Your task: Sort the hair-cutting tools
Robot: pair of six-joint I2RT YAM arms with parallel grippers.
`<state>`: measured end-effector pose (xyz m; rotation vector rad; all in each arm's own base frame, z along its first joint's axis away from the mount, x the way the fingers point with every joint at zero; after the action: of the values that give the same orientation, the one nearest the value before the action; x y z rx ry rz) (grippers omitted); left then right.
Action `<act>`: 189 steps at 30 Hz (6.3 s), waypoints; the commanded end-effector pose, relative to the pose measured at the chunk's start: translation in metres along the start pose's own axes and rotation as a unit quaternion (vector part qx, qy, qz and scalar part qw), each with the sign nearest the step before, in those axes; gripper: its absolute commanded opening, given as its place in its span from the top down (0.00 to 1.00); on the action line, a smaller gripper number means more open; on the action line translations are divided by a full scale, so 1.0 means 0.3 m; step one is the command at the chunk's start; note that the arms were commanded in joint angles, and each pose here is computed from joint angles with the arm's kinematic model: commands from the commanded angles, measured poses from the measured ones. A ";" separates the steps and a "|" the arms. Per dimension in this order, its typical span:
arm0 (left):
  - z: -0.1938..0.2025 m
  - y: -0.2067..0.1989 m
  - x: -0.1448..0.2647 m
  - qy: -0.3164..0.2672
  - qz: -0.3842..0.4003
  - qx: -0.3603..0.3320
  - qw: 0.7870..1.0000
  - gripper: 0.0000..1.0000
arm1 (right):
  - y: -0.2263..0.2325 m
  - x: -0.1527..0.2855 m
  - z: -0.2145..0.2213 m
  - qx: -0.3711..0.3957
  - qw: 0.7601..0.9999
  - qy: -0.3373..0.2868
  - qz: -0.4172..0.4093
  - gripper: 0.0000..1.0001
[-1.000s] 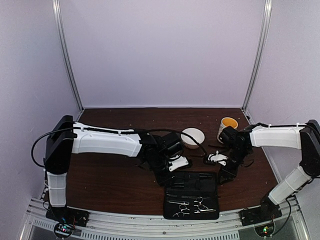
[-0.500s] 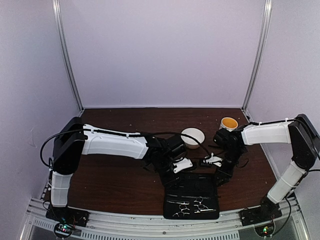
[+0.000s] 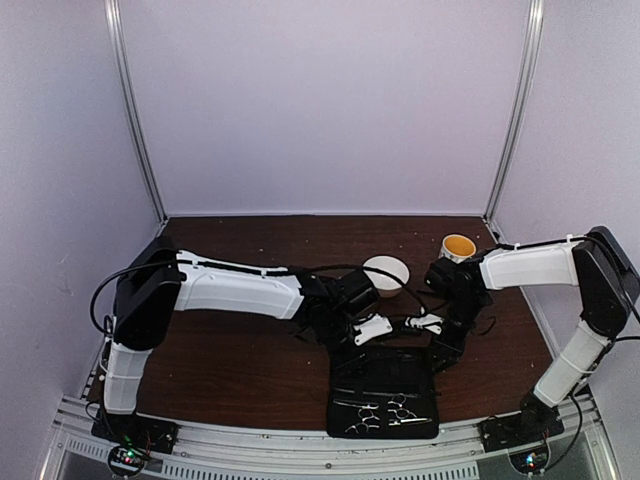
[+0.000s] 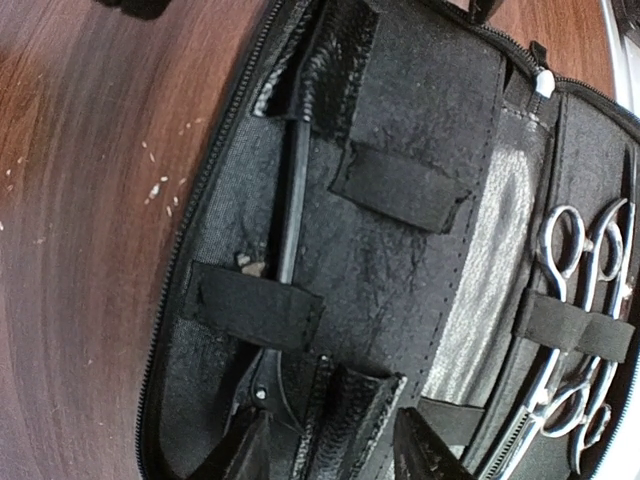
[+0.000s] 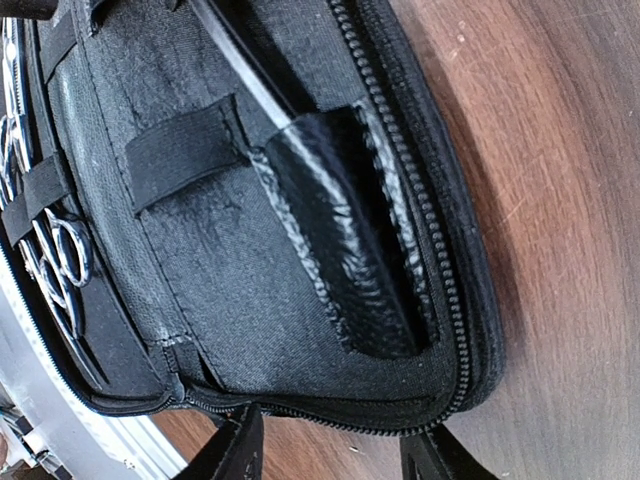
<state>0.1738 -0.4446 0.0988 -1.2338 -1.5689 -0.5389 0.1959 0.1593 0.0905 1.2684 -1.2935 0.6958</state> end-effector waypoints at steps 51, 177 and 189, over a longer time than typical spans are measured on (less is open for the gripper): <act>-0.027 0.057 0.029 -0.045 -0.008 -0.042 0.998 1.00 | 0.020 0.020 -0.038 0.016 0.999 -0.027 -0.016 0.53; -0.162 0.153 0.761 -0.285 -0.118 0.033 0.951 0.44 | -0.553 0.184 0.103 -0.124 0.960 0.106 0.229 0.91; -0.160 0.170 0.714 -0.267 -0.125 0.038 0.955 0.43 | -0.400 0.321 0.173 -0.131 0.936 0.100 0.310 1.00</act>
<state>0.2446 -0.3643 0.3066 -1.1888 -2.2004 -0.2973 0.3322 0.0673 0.1025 0.6218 -1.4828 0.9807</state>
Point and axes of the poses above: each gripper's point midway between its finger pads, its own x axis back along the fingers, its own y axis along the line the jaws close on, z = x × y, the point moved 7 cm from there along x, back along the fingers, and after that the axes turned 12 degrees about x, right-handed, at the moved point
